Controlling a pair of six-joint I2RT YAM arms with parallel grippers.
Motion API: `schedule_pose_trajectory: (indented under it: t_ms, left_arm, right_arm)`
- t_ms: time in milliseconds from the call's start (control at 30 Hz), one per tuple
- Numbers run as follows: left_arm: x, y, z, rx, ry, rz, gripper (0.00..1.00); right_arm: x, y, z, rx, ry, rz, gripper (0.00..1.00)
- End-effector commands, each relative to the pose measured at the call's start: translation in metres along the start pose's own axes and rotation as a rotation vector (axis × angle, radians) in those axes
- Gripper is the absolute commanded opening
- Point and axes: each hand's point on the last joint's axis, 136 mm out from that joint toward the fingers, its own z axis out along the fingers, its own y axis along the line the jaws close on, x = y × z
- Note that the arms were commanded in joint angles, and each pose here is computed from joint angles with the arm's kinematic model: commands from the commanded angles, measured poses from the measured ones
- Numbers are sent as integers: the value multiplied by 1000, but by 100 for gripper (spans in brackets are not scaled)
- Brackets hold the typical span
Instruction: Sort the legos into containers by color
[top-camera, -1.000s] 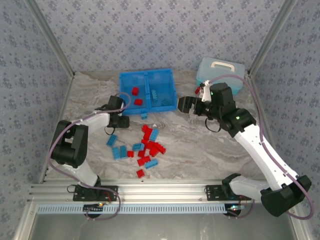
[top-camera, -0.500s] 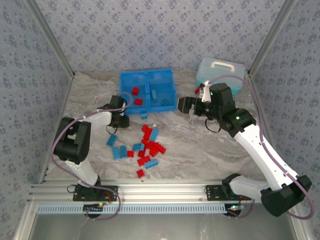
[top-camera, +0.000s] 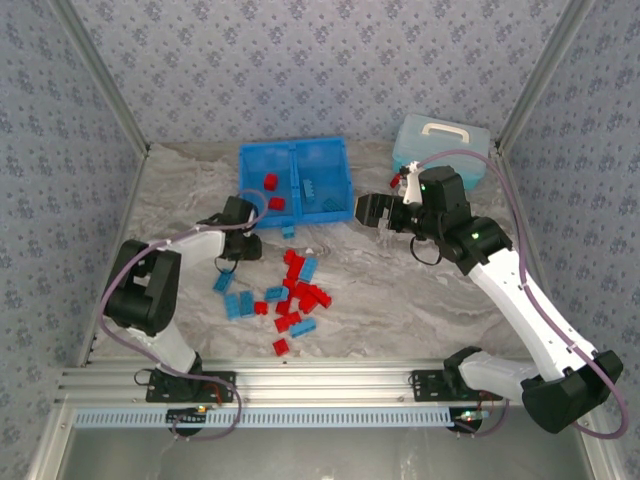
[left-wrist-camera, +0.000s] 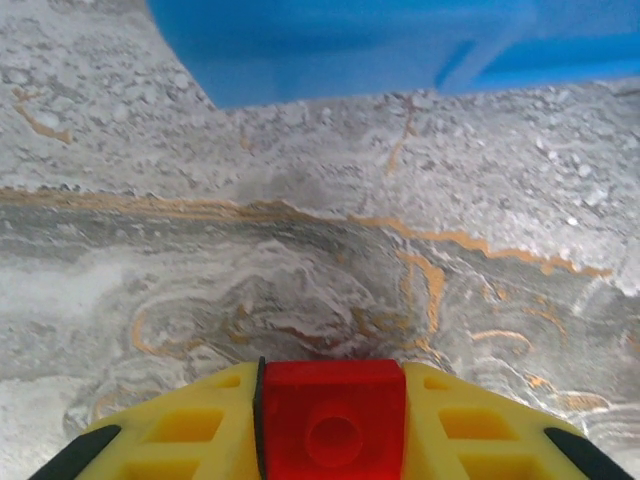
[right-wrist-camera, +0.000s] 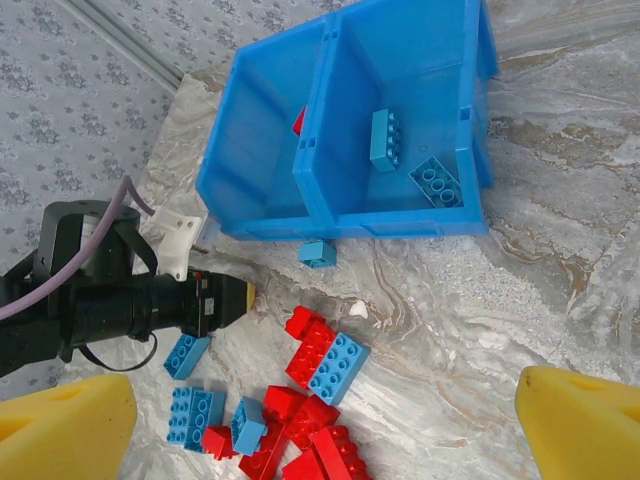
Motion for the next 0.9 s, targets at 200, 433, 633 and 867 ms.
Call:
schedule_pose_trajectory:
  t_ms: [200, 433, 633, 867]
  left_arm:
    - [-63, -37, -107, 114, -272, -6, 32]
    - [-149, -50, -134, 63, -431, 62, 33]
    - [-210, -54, -87, 2, -413, 73, 33]
    - [-230, -56, -42, -5, -345, 78, 37]
  right_arm:
    - [-11, 7, -14, -2, -42, 3, 100]
    - [-10, 6, -14, -3, -41, 10, 100]
    - [-10, 4, -22, 10, -55, 15, 100]
    - [-7, 0, -28, 35, -55, 17, 100]
